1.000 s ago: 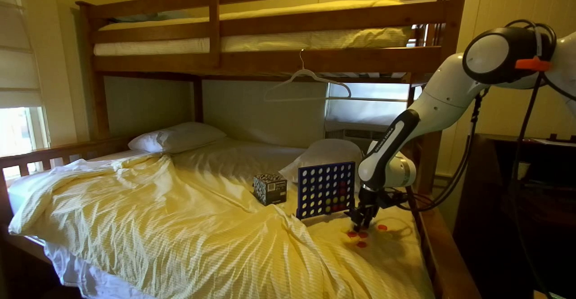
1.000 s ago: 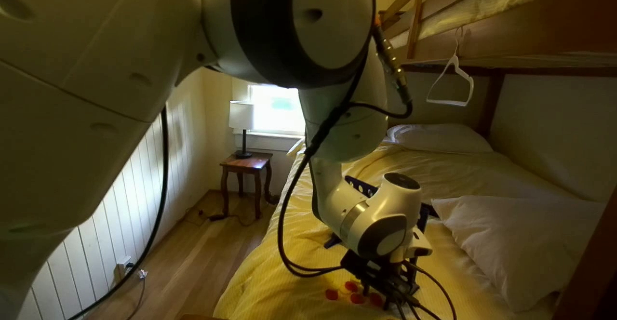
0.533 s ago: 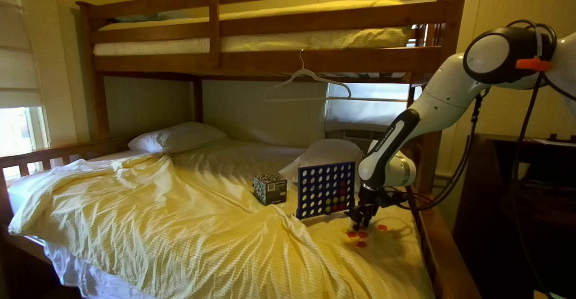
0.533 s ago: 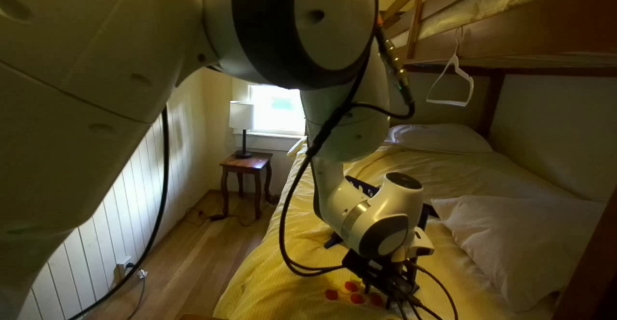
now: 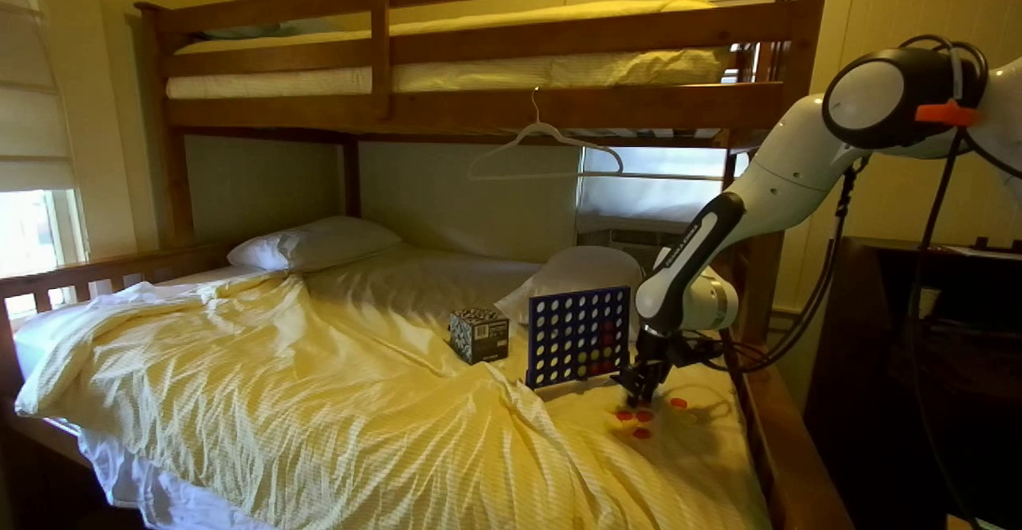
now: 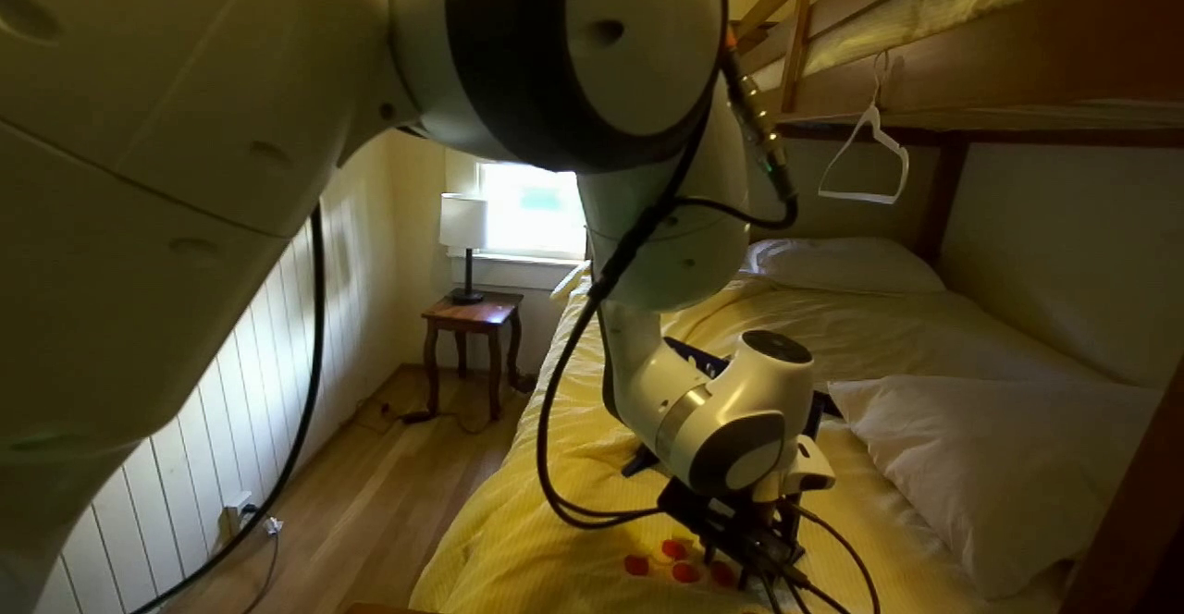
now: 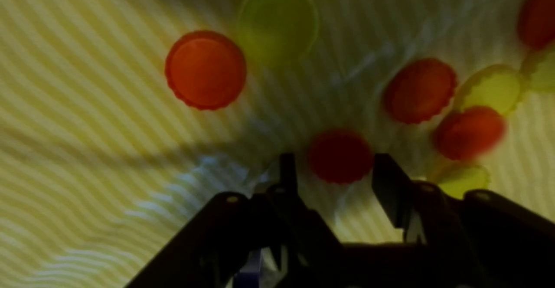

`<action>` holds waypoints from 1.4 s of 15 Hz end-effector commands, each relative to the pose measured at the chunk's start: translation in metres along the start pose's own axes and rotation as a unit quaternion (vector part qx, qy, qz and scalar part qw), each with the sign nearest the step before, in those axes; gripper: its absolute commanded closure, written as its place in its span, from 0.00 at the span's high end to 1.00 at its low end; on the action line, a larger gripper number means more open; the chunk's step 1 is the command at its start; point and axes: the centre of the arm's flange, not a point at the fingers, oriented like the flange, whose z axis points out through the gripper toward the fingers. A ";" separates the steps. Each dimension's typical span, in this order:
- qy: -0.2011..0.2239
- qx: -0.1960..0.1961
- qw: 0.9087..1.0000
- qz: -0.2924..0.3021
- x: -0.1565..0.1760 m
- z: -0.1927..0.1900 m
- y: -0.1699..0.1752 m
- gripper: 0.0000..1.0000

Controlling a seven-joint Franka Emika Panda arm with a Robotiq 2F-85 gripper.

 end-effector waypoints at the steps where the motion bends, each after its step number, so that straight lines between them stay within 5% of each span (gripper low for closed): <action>1: 0.010 0.010 1.000 0.001 0.005 0.003 0.004 0.41; 3: 0.011 0.010 1.000 0.002 0.005 0.002 0.004 0.29; 13: 0.029 0.008 0.999 0.019 0.000 -0.016 0.006 0.13; 21: 0.186 -0.004 0.982 -0.012 -0.042 -0.080 0.009 0.09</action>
